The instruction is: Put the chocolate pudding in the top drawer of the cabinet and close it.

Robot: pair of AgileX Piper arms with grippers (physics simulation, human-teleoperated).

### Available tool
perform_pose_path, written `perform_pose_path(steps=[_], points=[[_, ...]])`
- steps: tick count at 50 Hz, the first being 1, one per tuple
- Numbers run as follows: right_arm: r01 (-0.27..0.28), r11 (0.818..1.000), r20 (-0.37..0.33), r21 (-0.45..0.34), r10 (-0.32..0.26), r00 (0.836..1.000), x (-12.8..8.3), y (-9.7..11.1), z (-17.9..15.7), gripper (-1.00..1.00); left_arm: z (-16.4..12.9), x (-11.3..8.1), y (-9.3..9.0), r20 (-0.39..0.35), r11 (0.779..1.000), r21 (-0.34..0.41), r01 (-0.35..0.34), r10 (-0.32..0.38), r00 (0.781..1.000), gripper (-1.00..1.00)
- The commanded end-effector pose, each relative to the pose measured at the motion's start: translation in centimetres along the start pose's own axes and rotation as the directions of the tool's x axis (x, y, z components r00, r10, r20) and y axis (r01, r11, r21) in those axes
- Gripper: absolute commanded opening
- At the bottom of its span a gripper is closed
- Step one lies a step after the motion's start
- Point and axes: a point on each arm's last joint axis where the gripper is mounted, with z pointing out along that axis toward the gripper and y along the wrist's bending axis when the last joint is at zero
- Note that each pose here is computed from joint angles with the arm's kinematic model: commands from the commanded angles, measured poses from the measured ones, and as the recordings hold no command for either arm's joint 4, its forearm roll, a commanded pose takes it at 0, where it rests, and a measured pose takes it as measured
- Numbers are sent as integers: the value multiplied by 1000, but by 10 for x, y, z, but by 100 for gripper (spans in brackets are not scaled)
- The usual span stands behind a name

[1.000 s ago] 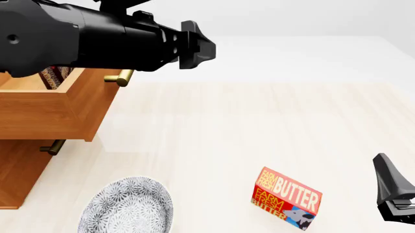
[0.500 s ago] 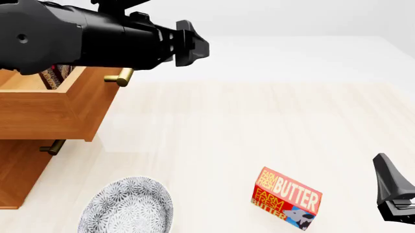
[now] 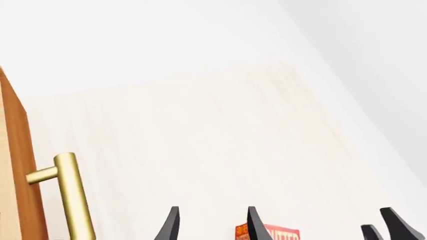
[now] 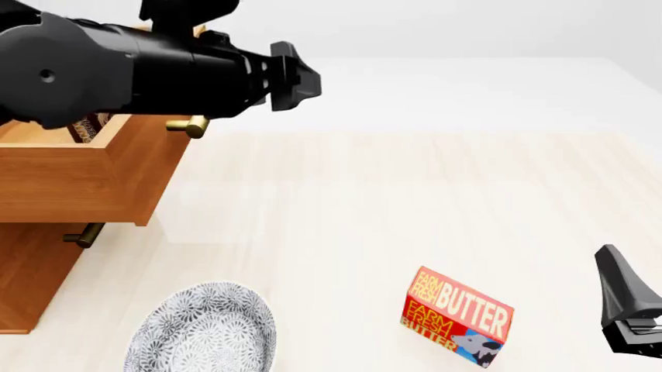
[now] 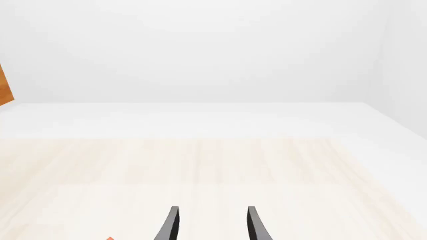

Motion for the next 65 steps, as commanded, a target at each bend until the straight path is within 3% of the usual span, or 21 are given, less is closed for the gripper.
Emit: perform_pose_path(steps=[1, 26, 32, 65], points=[[0, 1000, 0, 0, 0, 1000, 0, 0, 0, 100, 4, 3, 4, -2, 1000, -11, 13, -13, 1000, 100], [0, 1000, 0, 0, 0, 1000, 0, 0, 0, 100, 16, 13, 7, -15, 999, -12, 43, -43, 999, 100], [0, 1000, 0, 0, 0, 1000, 0, 0, 0, 100, 18, 20, 14, -25, 998, -28, 57, -57, 998, 100], [0, 1000, 0, 0, 0, 1000, 0, 0, 0, 100, 9, 23, 31, 9, 994, -63, 93, -93, 996, 100]])
